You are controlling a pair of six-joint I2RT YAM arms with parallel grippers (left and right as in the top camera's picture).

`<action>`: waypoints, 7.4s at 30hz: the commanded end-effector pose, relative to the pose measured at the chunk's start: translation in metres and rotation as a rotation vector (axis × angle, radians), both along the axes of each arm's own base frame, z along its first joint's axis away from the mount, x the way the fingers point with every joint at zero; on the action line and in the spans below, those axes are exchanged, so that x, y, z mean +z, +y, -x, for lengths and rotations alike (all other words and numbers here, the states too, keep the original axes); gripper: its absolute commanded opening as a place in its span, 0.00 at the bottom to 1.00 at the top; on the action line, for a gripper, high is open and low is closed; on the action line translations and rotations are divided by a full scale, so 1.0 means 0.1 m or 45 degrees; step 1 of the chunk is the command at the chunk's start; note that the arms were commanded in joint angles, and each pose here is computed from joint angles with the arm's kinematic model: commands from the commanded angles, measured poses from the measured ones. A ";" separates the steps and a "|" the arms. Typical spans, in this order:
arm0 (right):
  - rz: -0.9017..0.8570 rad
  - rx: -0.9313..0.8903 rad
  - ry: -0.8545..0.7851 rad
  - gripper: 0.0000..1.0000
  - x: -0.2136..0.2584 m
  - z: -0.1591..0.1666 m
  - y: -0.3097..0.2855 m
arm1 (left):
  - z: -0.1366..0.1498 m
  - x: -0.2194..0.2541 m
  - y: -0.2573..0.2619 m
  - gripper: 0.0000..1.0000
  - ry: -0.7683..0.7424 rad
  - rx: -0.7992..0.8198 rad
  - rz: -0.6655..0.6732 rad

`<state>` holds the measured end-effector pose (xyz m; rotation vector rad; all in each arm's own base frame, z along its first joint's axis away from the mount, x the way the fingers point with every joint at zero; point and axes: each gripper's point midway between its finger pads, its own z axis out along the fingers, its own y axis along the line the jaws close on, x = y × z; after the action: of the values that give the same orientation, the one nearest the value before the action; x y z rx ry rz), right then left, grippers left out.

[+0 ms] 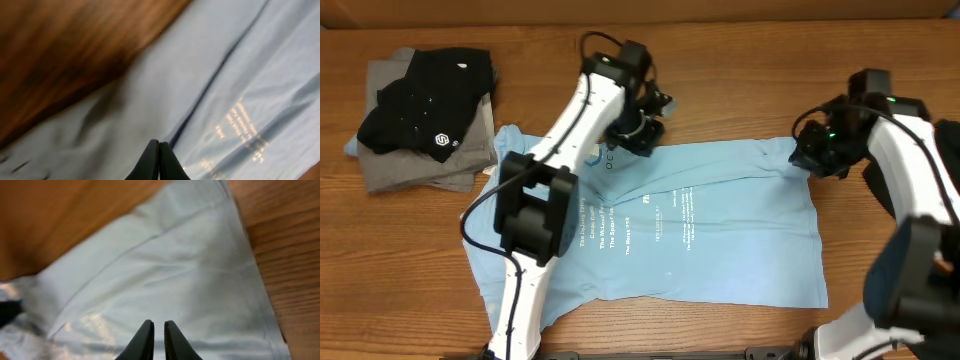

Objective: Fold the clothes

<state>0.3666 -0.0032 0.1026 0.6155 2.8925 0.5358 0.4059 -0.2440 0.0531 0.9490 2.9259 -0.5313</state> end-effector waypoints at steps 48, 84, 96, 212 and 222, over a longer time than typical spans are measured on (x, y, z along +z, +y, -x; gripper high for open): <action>0.083 0.065 -0.623 0.20 1.58 0.20 0.09 | -0.09 -0.20 -0.23 0.04 -0.081 -0.026 -0.106; 0.079 0.064 -0.601 0.20 1.56 0.23 0.10 | 0.39 -0.10 -0.31 0.18 0.040 -0.075 -0.227; 0.078 0.064 -0.600 0.20 1.56 0.23 0.10 | 0.29 -0.28 -0.26 0.38 0.119 -0.134 -0.059; 0.091 0.061 -0.558 0.20 1.51 0.29 0.08 | 0.68 -0.09 -1.52 0.04 0.130 -0.390 0.281; 0.105 0.056 -0.554 0.20 1.50 0.29 0.06 | 1.13 -0.20 -1.62 0.14 0.138 -0.571 0.127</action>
<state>0.3356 0.0059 0.2419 0.3851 2.5362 0.5057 0.3059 -0.3946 0.0336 1.5109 2.7943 -0.8160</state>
